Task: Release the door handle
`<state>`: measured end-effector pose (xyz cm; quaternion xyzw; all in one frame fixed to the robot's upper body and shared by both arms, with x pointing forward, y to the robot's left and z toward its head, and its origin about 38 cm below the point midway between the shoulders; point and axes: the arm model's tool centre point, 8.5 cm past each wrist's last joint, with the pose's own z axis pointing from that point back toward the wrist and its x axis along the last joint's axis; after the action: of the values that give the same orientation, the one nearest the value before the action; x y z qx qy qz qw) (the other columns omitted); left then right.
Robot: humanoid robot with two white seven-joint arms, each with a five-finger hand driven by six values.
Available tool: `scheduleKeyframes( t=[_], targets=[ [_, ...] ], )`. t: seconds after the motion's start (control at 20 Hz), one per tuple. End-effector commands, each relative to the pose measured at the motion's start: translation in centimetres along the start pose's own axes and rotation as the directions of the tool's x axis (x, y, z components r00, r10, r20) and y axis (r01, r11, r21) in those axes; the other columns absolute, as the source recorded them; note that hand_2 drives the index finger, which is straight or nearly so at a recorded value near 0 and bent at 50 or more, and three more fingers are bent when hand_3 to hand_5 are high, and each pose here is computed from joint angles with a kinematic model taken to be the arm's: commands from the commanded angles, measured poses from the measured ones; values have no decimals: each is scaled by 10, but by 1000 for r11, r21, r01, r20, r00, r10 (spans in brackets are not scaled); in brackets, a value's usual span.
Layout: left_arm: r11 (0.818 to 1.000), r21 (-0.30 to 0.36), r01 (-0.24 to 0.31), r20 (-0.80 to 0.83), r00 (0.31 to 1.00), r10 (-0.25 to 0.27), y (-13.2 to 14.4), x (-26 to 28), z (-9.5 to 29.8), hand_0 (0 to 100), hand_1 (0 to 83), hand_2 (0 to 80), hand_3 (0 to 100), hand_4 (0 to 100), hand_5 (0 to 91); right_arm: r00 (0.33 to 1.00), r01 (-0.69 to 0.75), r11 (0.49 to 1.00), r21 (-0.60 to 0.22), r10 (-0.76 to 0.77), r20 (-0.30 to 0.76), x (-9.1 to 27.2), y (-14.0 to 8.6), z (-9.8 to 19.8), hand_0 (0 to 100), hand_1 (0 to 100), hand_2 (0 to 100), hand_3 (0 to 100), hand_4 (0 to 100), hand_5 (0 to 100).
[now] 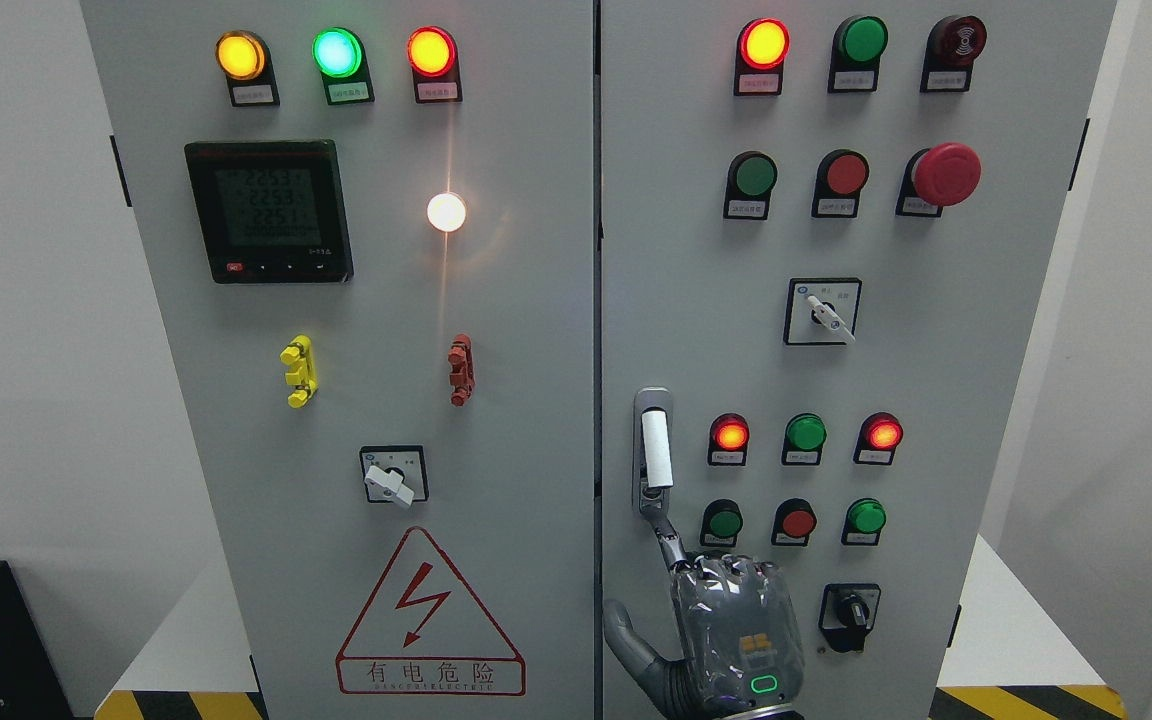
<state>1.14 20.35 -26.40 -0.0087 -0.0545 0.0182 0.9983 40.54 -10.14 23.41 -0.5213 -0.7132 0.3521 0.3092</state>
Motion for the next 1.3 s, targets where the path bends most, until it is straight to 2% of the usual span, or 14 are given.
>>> scheduleKeyframes(
  t=[0.0, 0.35, 0.65, 0.75, 1.0, 1.05, 1.2, 1.25],
  targets=[
    [1000, 4, 2, -3, 1000, -2, 1, 7, 0, 120, 556, 0, 0, 0, 0, 1000, 4, 999, -40, -3, 5, 1, -12, -2, 359, 269, 244, 958, 976, 1000],
    [1000, 4, 3, -3, 1000, -3, 1, 7, 0, 120, 556, 0, 0, 0, 0, 1000, 13, 999, -46, -13, 2, 2, -18, 5, 364, 273, 240, 937, 968, 1000],
    [1000, 4, 3, -3, 1000, -3, 1, 7, 0, 120, 556, 0, 0, 0, 0, 1000, 20, 997, -71, -20, 8, 2, -29, 8, 411, 317, 244, 847, 918, 997],
    [1000, 4, 3, -3, 1000, -3, 1, 7, 0, 120, 556, 0, 0, 0, 0, 1000, 22, 996, -81, -21, 10, 3, -33, 7, 448, 339, 314, 811, 880, 953],
    [1000, 4, 3, -3, 1000, -3, 1, 7, 0, 120, 556, 0, 0, 0, 0, 999, 31, 996, -80, -29, 21, 5, -43, 7, 494, 344, 444, 778, 847, 914],
    [1000, 4, 3, -3, 1000, -3, 1, 7, 0, 120, 556, 0, 0, 0, 0, 999, 31, 996, -83, -30, 22, 5, -45, 6, 494, 343, 455, 776, 846, 913],
    [1000, 4, 3, -3, 1000, -3, 1, 7, 0, 120, 556, 0, 0, 0, 0, 999, 33, 995, -92, -31, 22, 5, -48, 4, 498, 309, 573, 785, 844, 900],
    [1000, 4, 2, -2, 1000, -2, 1, 8, 0, 120, 556, 0, 0, 0, 0, 999, 33, 995, -93, -31, 23, 5, -49, 3, 482, 308, 619, 817, 847, 901]
  ],
)
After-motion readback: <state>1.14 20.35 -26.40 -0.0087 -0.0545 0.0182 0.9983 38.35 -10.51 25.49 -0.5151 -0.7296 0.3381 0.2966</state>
